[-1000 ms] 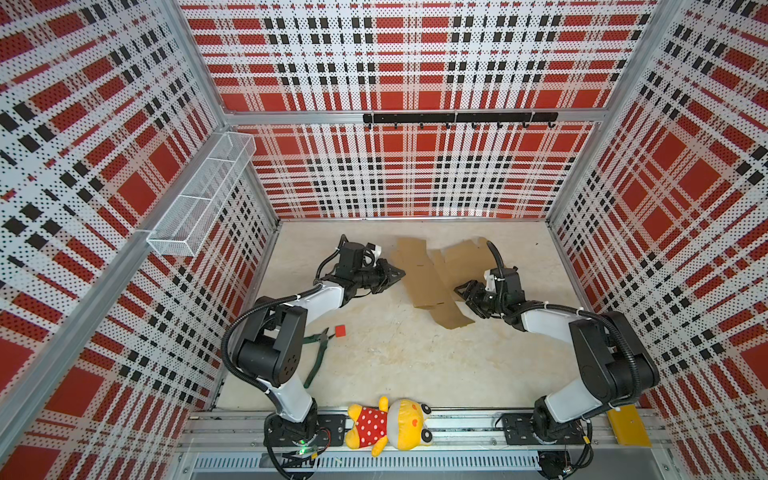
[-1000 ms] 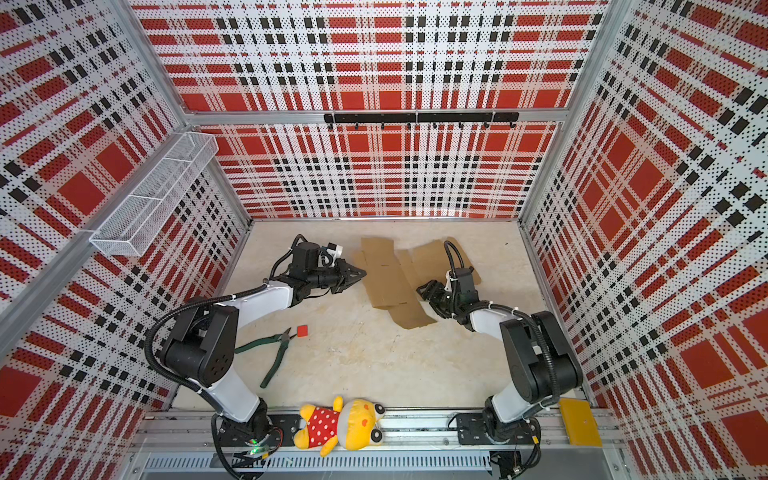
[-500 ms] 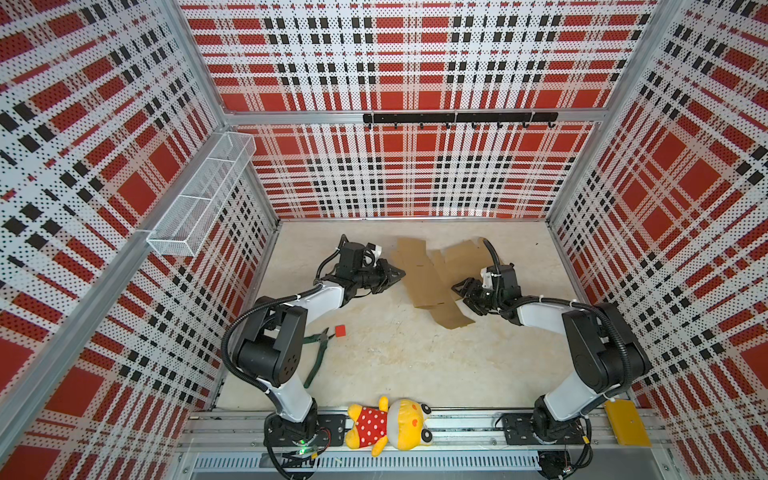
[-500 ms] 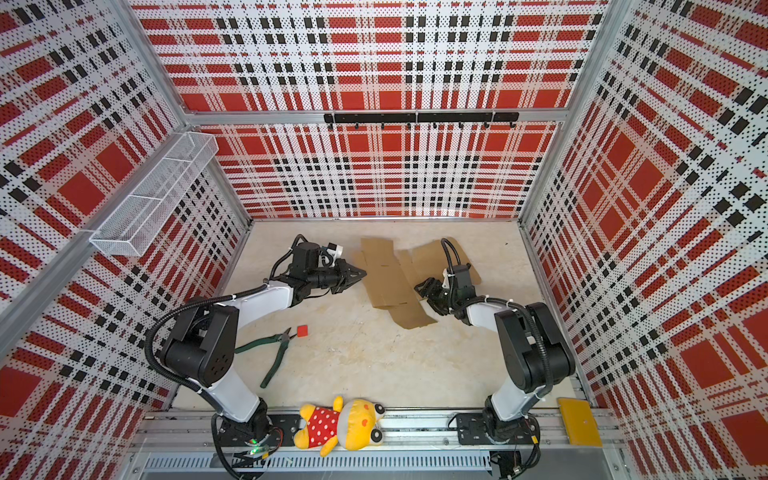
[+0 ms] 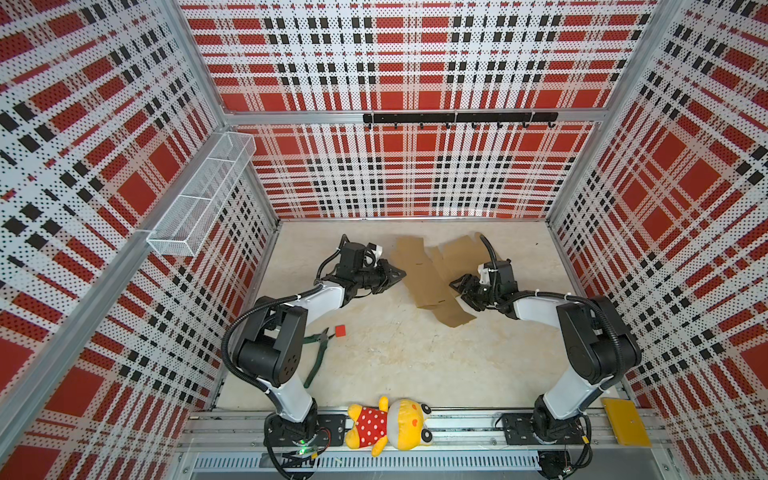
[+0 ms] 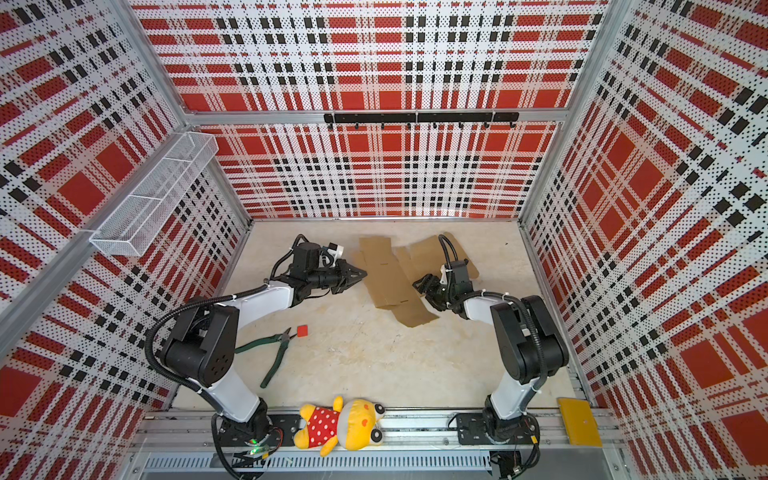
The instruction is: Fold the paper box
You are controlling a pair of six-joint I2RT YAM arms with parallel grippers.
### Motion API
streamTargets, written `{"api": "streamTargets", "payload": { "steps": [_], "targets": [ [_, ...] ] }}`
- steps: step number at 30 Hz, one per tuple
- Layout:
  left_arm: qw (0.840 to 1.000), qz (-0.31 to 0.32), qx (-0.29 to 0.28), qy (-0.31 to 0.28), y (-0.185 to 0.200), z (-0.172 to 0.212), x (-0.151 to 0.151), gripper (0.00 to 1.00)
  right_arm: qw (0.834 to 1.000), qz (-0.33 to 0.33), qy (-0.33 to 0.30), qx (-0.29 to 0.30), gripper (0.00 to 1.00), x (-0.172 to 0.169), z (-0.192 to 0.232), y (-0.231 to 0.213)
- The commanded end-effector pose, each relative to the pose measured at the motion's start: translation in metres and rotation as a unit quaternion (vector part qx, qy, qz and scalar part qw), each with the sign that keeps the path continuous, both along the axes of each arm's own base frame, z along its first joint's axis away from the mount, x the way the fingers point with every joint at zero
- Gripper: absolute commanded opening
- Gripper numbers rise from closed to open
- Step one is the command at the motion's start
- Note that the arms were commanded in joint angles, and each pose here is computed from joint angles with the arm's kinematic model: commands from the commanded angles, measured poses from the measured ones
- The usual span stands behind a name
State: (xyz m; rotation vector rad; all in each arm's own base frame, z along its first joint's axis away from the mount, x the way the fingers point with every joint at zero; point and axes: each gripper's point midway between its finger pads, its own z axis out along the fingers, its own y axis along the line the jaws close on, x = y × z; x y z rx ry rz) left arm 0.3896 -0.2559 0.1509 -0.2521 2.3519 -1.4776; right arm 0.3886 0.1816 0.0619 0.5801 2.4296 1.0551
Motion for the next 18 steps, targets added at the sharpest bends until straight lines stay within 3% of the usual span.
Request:
{"api": "streamTargets", "payload": {
  "steps": [1, 18],
  "targets": [
    [1.000, 0.000, -0.002, -0.013, -0.003, 0.008, 0.006, 0.12, 1.000, 0.007, -0.030, 0.001, 0.71, 0.014, 0.015, 0.006],
    [1.000, -0.005, 0.002, -0.017, -0.004, 0.008, 0.004, 0.12, 0.999, 0.018, -0.039, -0.009, 0.71, 0.026, 0.022, 0.009]
  ]
}}
